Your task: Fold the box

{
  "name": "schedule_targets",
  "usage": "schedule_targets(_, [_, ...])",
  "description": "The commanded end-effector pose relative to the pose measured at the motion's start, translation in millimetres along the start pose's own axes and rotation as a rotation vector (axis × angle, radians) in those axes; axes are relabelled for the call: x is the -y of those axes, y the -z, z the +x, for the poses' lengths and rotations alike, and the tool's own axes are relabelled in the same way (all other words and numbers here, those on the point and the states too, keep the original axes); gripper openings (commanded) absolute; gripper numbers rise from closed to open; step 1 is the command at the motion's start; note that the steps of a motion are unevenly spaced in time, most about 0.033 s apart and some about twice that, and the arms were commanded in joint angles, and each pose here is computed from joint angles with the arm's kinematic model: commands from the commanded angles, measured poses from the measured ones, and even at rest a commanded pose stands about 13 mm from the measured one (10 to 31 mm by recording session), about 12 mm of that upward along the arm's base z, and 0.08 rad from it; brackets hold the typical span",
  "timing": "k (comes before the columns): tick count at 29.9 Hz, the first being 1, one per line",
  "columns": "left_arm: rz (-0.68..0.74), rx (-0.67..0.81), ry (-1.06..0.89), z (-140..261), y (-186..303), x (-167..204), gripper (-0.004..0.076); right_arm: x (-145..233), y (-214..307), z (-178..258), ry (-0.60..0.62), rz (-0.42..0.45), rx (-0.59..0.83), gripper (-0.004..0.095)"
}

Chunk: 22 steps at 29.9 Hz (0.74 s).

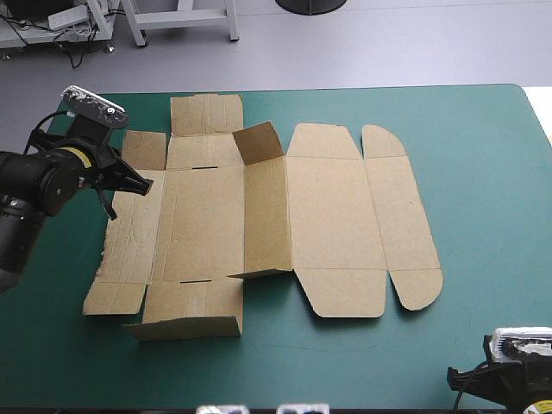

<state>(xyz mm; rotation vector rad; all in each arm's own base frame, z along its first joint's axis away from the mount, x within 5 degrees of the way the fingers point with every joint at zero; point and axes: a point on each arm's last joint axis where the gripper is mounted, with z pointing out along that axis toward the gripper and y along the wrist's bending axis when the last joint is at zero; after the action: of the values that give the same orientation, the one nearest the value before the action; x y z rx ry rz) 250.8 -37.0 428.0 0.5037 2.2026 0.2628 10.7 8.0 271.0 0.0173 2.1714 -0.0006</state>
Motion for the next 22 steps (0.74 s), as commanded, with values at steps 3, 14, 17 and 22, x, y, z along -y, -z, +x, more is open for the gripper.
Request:
schedule_targets(3, [-0.133,-0.038,0.144,9,-11,-47,0.0007,0,4,-11,0.004,0.003,0.072,-0.002])
schedule_targets(14, [0.023,-0.07,0.712,108,-28,-140,0.0008,0,4,-11,0.004,0.003,0.072,-0.002])
schedule_targets(17, [0.088,-0.117,0.77,135,-43,-143,0.0008,0,4,-11,0.004,0.003,0.072,-0.002])
schedule_targets(22, [0.389,-0.228,0.736,165,-76,-128,0.0008,0,4,-11,0.004,0.003,0.072,-0.0019])
